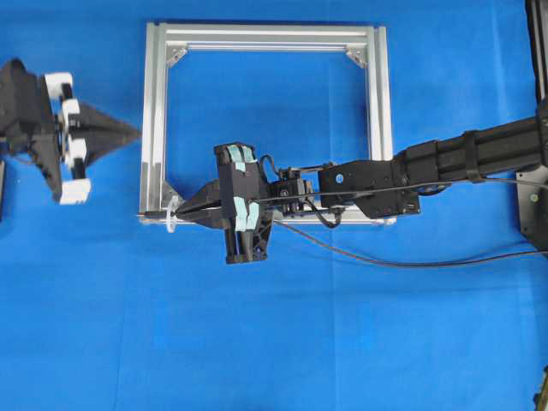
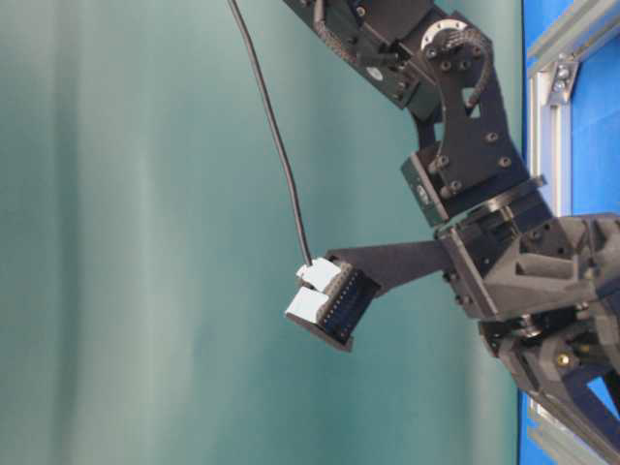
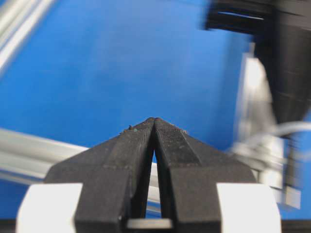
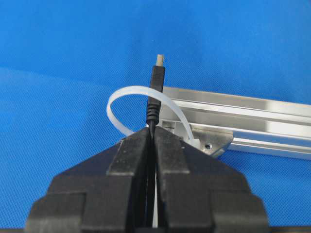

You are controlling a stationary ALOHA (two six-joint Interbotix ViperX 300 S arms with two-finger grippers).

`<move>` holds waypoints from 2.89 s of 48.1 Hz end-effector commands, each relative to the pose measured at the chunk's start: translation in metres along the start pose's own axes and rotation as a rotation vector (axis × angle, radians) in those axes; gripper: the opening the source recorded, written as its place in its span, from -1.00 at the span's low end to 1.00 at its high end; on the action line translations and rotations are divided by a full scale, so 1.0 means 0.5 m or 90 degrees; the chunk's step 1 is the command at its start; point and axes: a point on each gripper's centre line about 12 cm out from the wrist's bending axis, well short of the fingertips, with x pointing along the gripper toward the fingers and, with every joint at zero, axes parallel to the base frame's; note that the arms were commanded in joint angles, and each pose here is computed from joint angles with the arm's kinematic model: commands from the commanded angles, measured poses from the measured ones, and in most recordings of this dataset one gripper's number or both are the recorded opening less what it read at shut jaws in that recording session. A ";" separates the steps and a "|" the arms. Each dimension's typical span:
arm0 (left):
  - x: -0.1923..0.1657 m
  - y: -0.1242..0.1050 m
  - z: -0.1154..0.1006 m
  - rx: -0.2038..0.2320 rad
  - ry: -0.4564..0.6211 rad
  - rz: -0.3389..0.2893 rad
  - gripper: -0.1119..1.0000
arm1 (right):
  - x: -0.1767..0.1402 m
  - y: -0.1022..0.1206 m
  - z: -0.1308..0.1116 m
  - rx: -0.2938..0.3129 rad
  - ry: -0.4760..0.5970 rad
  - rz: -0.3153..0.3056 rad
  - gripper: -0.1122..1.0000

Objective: Insert the wire through the string loop located on the left side.
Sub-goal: 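Swing the left gripper down toward the plug emerging from the loop, then open the left gripper and move it around the USB plug tip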

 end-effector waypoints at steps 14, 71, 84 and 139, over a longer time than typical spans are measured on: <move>-0.022 -0.118 0.003 0.060 -0.013 -0.165 -0.80 | -0.004 0.001 0.035 0.000 -0.028 0.001 -0.80; 0.010 -0.130 -0.010 0.054 0.032 -0.165 0.80 | -0.004 0.000 0.035 0.001 -0.030 0.001 -0.80; 0.063 -0.141 -0.051 0.072 0.097 -0.158 0.79 | -0.004 0.000 0.034 0.001 -0.032 0.001 -0.80; 0.066 -0.141 -0.053 0.073 0.100 -0.158 0.77 | -0.004 0.000 0.036 0.001 -0.033 0.001 -0.80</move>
